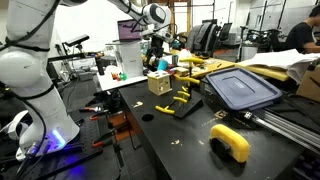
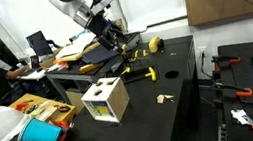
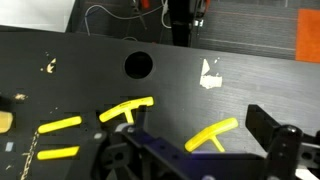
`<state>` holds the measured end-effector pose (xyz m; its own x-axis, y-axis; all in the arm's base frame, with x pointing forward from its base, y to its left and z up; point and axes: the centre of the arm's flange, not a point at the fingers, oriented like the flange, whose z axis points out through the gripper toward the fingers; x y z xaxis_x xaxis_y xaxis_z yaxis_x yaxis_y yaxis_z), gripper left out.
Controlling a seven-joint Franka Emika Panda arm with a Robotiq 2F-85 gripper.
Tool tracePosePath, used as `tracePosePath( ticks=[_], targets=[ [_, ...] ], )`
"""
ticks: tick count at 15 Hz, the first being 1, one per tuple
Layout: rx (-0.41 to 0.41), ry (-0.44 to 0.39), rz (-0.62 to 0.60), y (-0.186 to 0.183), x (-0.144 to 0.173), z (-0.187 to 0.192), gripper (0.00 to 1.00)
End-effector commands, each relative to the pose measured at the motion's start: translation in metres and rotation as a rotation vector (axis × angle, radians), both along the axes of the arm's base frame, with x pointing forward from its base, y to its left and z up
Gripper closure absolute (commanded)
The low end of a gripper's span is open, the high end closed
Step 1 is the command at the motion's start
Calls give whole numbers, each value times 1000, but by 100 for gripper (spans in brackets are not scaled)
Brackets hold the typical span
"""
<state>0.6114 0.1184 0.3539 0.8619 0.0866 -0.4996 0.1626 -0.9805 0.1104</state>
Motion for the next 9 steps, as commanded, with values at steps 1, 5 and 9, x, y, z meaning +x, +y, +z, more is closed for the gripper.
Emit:
tracePosePath(
  ticks=[1,5,9],
  targets=[
    [73,-57,-183,-22,-48,-10,0],
    [139,-155,-361,-43,-84,-11,0],
    [194,-231,-544,-53,-130,-12,0]
  ],
)
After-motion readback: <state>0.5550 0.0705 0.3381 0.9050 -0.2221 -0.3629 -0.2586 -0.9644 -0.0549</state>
